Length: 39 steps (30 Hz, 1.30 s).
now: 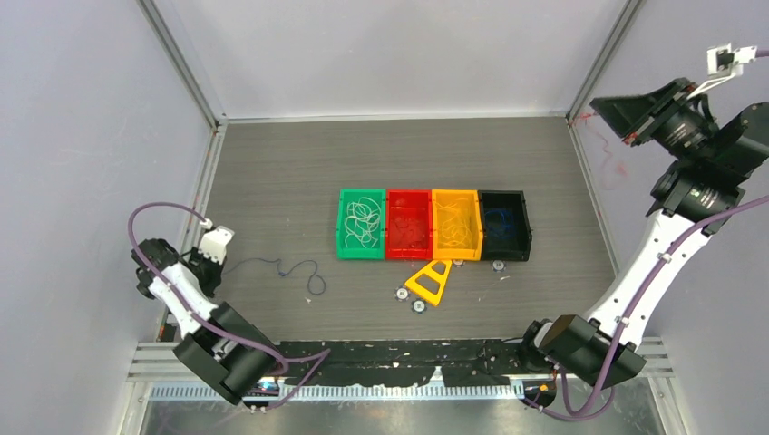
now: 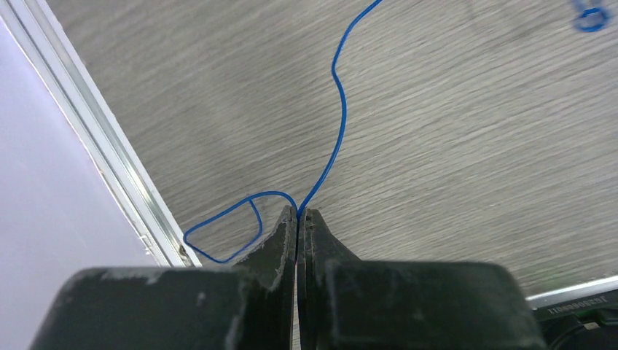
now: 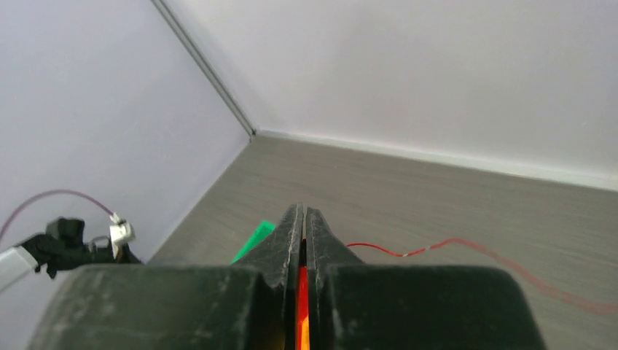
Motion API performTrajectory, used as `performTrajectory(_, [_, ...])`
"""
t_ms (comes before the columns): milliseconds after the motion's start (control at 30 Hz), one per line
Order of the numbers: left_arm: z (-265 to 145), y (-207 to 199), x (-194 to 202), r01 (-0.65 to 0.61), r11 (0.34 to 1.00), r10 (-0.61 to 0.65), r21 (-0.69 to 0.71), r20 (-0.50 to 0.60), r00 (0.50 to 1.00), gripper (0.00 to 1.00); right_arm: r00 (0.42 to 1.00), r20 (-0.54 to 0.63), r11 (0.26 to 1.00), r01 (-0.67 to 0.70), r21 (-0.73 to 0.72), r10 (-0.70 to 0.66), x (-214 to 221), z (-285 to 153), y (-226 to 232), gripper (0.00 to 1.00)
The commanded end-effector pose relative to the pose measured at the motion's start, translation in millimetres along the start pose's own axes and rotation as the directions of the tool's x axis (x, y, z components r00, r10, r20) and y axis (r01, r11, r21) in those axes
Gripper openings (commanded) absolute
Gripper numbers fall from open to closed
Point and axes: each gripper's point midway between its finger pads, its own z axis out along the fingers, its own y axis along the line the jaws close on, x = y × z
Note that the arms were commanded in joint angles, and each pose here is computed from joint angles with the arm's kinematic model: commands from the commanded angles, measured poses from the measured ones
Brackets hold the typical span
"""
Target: Untangle the cables
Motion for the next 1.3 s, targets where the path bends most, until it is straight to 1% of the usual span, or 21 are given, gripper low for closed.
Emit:
performTrajectory(0, [-14, -30, -30, -0.092, 0.993, 0.080, 0.071, 0.152, 0.985, 0.00, 0.996, -0.066, 0.998, 0.057, -0.041, -0.060, 29, -10, 21, 0.05])
performTrajectory(100, [-22, -44, -45, -0.112, 0.989, 0.089, 0.095, 0.218, 0.972, 0.00, 0.996, -0.073, 0.994, 0.049, -0.101, -0.057, 32, -9, 38, 0.05])
performTrajectory(233, [-29, -58, -63, -0.126, 0.984, 0.088, 0.122, 0.280, 0.956, 0.00, 0.994, -0.032, 0.977, 0.101, -0.190, -0.109, 17, -5, 75, 0.05])
performTrajectory(533, [-28, -73, -72, -0.130, 0.981, 0.079, 0.144, 0.318, 0.945, 0.00, 0.995, 0.015, 0.923, 0.098, -0.373, -0.099, 9, 12, 146, 0.05])
performTrajectory(800, [-24, -71, -74, -0.114, 0.981, 0.059, 0.158, 0.315, 0.947, 0.00, 0.998, 0.013, 0.893, 0.063, -0.445, -0.063, 10, 47, 169, 0.05])
performTrajectory(900, [-22, -69, -72, -0.108, 0.981, 0.055, 0.159, 0.309, 0.950, 0.00, 0.999, -0.005, 0.880, 0.036, -0.473, -0.043, 12, 61, 174, 0.05])
performTrajectory(1133, [-18, -70, -71, -0.102, 0.980, 0.045, 0.170, 0.310, 0.950, 0.00, 0.998, 0.034, 0.855, 0.057, -0.516, -0.046, -5, 73, 195, 0.05])
performTrajectory(1167, [-17, -69, -71, -0.104, 0.980, 0.047, 0.168, 0.311, 0.949, 0.00, 0.999, 0.026, 0.841, 0.046, -0.540, -0.038, -3, 76, 203, 0.05])
performTrajectory(1267, [-15, -68, -70, -0.101, 0.981, 0.045, 0.168, 0.307, 0.951, 0.00, 0.999, 0.008, 0.827, 0.032, -0.561, -0.033, 5, 83, 209, 0.06])
